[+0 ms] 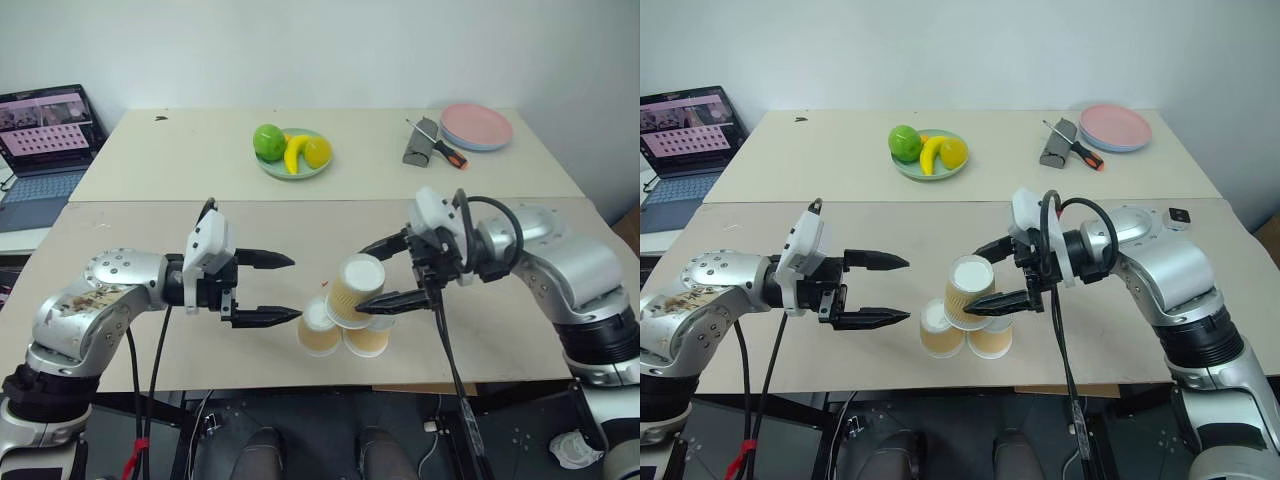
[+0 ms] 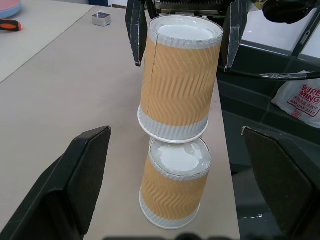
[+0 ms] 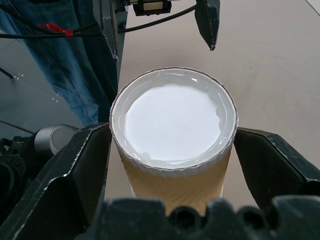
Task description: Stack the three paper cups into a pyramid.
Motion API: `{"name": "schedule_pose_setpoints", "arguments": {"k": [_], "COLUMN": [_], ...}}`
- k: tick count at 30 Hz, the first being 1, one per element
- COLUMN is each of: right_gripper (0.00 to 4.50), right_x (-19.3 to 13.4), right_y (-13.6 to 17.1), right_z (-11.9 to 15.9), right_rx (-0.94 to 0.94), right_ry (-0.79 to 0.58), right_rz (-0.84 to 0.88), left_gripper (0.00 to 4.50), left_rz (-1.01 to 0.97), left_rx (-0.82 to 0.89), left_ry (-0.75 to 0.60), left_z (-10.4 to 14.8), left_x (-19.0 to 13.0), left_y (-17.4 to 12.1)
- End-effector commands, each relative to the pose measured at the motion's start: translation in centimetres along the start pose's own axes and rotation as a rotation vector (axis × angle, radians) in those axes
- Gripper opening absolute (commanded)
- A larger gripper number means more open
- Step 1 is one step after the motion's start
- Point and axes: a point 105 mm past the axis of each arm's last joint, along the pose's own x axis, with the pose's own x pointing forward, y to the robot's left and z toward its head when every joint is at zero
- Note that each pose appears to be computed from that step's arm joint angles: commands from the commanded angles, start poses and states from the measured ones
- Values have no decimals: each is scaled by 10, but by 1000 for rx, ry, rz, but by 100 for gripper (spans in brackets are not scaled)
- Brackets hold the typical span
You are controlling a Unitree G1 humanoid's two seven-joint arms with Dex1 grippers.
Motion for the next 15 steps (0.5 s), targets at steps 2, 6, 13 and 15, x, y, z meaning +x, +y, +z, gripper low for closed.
{"name": "schedule_pose_setpoints", "arguments": {"k": [2, 6, 13, 15], "right_gripper": [443, 443, 443, 443], "right_x": [-8, -12, -20, -30], "right_y": [8, 22, 16, -8], "right_z": [28, 49, 66, 66], "right_rx": [-118, -165, -218, -208], "right_ry": [-28, -56, -63, -68], "right_rz": [4, 41, -35, -171], "left_gripper": [450, 450, 450, 450], "left_rz": [11, 12, 28, 64], "left_rx": [44, 43, 45, 44], "left_ry": [-7, -6, -11, -24], "left_z": [9, 8, 9, 9], "left_x": [-5, -5, -5, -4], "left_y": [1, 1, 3, 8]}}
